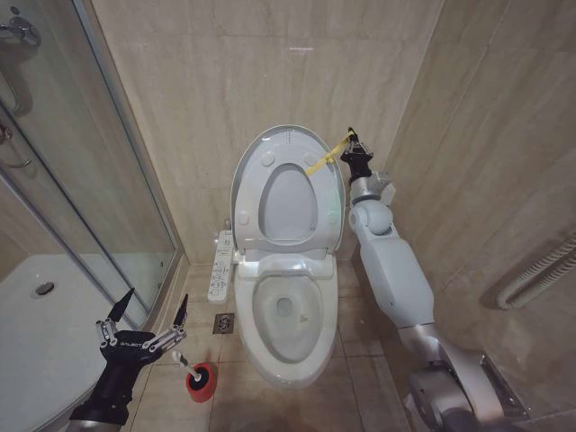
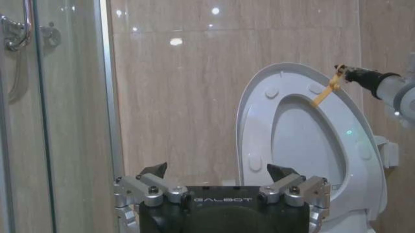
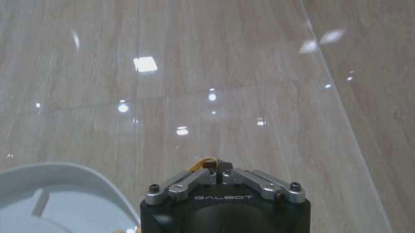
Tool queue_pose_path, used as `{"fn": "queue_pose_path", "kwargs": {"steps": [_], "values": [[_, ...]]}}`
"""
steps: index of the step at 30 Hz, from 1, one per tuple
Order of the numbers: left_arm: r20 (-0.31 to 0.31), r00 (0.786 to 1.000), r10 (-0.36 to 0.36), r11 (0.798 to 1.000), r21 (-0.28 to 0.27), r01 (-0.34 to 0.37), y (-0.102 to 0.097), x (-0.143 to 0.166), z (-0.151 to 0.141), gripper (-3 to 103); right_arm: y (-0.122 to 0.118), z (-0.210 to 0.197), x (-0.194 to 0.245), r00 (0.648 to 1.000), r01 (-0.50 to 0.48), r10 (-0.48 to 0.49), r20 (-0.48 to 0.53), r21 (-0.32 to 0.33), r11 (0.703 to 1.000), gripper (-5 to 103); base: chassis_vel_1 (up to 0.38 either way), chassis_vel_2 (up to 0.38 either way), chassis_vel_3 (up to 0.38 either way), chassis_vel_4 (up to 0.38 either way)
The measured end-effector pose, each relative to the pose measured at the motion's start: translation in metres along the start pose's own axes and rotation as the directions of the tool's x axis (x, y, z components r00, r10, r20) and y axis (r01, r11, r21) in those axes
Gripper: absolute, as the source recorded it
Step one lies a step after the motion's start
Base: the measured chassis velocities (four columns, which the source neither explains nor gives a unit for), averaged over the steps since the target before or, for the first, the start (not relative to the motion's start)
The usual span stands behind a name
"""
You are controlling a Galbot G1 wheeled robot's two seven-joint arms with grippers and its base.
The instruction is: Open the toilet lid, clean the toilet bowl with a toilet brush, close the toilet lid, and flush.
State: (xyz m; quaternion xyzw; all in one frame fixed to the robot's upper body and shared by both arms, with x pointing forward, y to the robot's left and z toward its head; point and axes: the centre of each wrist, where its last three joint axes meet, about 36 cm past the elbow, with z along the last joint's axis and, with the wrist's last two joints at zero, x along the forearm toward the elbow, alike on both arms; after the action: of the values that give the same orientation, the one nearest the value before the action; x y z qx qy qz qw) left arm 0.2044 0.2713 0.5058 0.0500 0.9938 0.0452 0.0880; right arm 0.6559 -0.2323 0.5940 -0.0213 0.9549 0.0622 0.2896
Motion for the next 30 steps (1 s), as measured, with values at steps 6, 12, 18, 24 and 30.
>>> {"fn": "queue_pose_path", "kwargs": {"steps": [6,12,18,24,30], "values": [[0.0,1.0,0.0,1.0,0.0,0.0,0.0,0.0,0.0,100,0.009,0.006,0.005,0.999,-0.018,0.019,-0.038,0.027,0.999,1,0.0,0.0,0.0,0.0],[0.0,1.0,0.0,1.0,0.0,0.0,0.0,0.0,0.0,100,0.005,0.012,0.007,0.997,-0.046,0.049,-0.055,0.052,0.998,1,0.0,0.0,0.0,0.0],[0.0,1.0,0.0,1.0,0.0,0.0,0.0,0.0,0.0,100,-0.007,0.014,0.014,0.994,-0.076,0.082,-0.078,0.084,0.994,1,0.0,0.0,0.0,0.0],[0.0,1.0,0.0,1.0,0.0,0.0,0.0,0.0,0.0,100,-0.02,0.015,0.023,0.988,-0.092,0.105,-0.11,0.118,0.989,1,0.0,0.0,0.0,0.0],[0.0,1.0,0.0,1.0,0.0,0.0,0.0,0.0,0.0,100,-0.023,0.018,0.026,0.985,-0.086,0.104,-0.135,0.13,0.988,1,0.0,0.0,0.0,0.0]]}}
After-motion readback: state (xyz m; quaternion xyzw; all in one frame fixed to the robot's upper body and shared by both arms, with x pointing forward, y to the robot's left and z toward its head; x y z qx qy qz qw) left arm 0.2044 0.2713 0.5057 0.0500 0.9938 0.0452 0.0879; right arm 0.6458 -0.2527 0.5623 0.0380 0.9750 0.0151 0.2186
